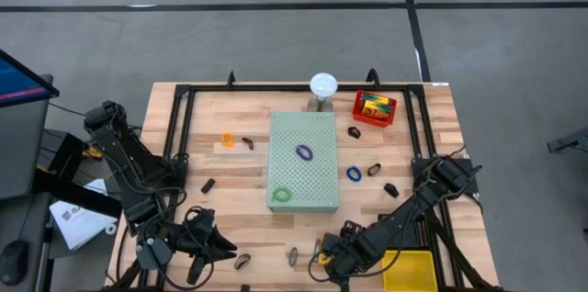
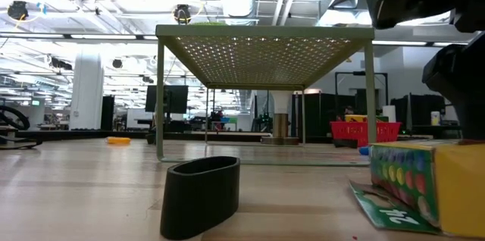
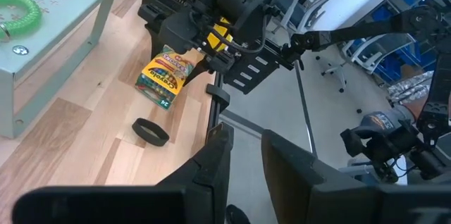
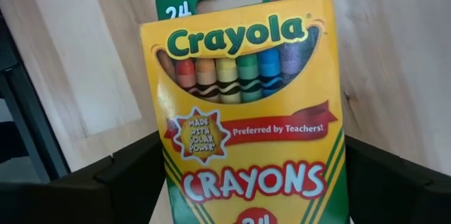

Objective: Pick & Place Office Desk Supplies
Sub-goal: Put the yellow crayon box into the red bin

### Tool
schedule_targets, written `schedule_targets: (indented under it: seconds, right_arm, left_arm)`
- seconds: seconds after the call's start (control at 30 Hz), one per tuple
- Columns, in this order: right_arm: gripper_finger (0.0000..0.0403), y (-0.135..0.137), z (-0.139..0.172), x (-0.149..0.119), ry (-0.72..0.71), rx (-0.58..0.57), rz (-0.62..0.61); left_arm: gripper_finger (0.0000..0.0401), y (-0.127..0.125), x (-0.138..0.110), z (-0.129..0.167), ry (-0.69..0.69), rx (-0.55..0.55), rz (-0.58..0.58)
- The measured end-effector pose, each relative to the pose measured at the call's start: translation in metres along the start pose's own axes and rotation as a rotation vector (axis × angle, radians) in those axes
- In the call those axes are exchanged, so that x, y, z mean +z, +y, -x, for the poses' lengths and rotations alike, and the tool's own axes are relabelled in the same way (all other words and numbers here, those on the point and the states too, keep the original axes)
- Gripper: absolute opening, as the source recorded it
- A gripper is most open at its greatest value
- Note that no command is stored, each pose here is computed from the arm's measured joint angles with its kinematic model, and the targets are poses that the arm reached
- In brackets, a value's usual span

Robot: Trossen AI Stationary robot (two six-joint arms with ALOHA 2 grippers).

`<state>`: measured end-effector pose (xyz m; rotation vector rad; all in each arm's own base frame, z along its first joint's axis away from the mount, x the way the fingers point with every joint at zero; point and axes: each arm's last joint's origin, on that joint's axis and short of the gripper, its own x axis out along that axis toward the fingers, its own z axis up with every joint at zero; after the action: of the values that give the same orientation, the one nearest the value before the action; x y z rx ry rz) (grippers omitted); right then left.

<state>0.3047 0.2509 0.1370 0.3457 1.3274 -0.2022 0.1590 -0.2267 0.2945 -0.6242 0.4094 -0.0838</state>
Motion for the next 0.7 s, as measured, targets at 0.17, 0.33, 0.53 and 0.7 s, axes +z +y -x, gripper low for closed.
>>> schedule_targets:
  seconds: [0.17,0.33,0.53,0.7]
  right_arm:
    - [0.035,0.002,0.004,0.001,0.006,0.005,-0.026]
    - [0.0349,0.012,0.027,0.009,-0.033,0.073,-0.034]
    - [0.0349,0.028,0.071,0.025,-0.14,0.186,-0.045]
    - [0.0346,0.042,0.114,0.041,-0.285,0.264,-0.047]
  left_arm:
    - [0.0077,0.0,0.0,0.0,0.0,0.0,0.0]
    - [0.0077,0.0,0.0,0.0,0.001,0.001,-0.001]
    - [0.0077,0.002,0.0,-0.001,0.003,0.016,0.023]
    - [0.0077,0.01,0.005,-0.007,-0.013,0.073,0.172]
